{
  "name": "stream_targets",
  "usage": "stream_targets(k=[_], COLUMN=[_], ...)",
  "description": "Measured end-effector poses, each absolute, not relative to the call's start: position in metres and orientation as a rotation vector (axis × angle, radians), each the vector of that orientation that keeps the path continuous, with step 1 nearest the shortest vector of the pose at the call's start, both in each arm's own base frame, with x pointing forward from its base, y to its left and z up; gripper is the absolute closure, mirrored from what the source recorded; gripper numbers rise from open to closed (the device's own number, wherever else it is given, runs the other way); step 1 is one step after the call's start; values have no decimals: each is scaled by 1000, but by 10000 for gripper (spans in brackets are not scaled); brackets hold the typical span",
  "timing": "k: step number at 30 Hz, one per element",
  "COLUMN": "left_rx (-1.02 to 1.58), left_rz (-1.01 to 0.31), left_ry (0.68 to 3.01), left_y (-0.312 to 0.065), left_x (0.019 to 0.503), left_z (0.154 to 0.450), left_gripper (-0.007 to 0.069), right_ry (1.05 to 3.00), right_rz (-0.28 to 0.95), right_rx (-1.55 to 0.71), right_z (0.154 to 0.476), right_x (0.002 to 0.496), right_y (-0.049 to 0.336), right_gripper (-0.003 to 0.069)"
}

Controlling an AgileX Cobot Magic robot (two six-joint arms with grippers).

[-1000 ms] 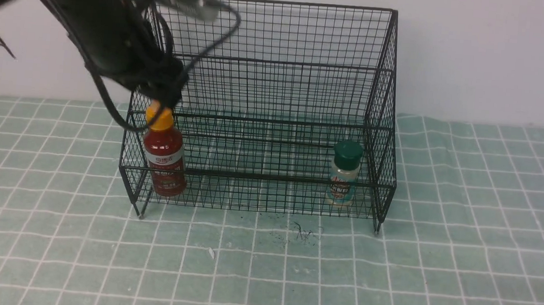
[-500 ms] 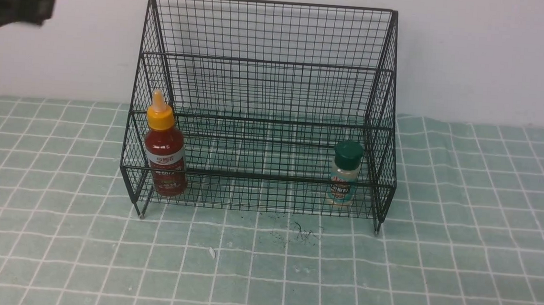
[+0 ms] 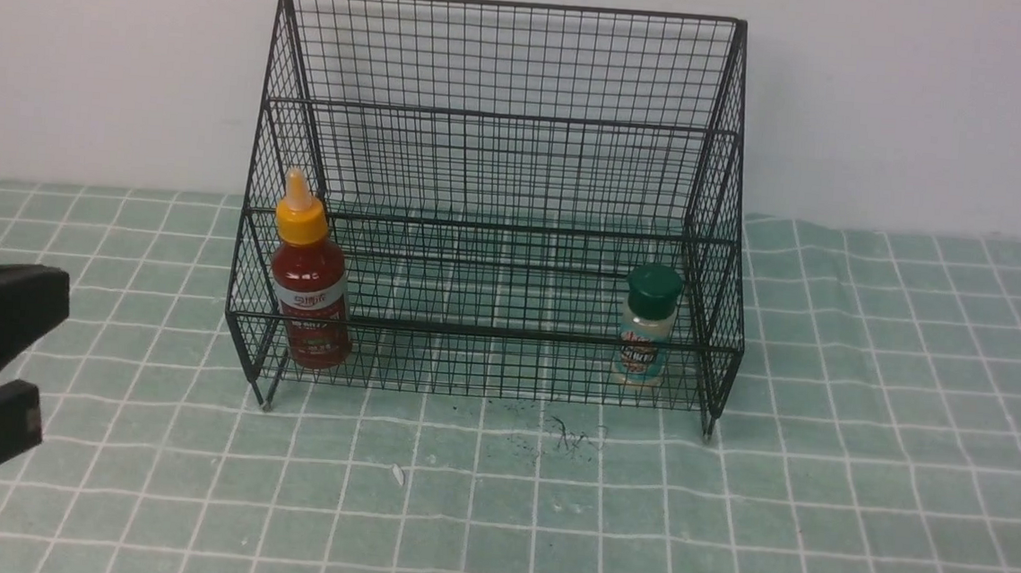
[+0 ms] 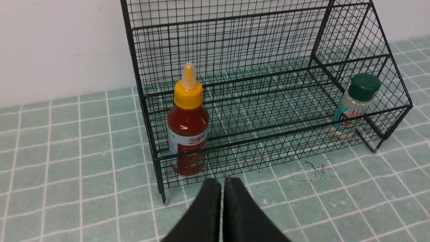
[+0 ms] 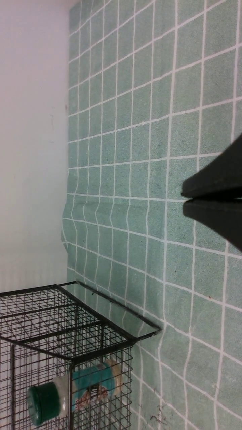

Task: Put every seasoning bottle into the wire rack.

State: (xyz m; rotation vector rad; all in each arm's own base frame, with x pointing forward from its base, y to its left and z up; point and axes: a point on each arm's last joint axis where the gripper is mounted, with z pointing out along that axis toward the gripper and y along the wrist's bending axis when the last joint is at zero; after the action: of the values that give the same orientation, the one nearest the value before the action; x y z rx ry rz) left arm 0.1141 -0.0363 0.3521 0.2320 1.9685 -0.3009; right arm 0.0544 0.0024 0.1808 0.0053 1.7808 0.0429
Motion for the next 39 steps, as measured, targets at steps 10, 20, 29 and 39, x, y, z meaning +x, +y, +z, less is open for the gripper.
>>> stream_targets(k=[10,20,29,39], left_rx=[249,102,113,114], left_rz=[-191,-23,-23,-22], left_ry=[1834,1716,1864,1867], left_y=[-24,-5,-5,-5], left_x=[87,59,53,53], left_z=[344,223,171,171], left_gripper=[631,631,631,631], right_ry=[1781,1781,1781,1781], right_rz=[42,42,42,42], right_rx=[4,4,4,4], right_z=[181,181,181,181], right_x=[54,54,54,54], right_y=[2,2,2,2], right_gripper=[673,673,673,673])
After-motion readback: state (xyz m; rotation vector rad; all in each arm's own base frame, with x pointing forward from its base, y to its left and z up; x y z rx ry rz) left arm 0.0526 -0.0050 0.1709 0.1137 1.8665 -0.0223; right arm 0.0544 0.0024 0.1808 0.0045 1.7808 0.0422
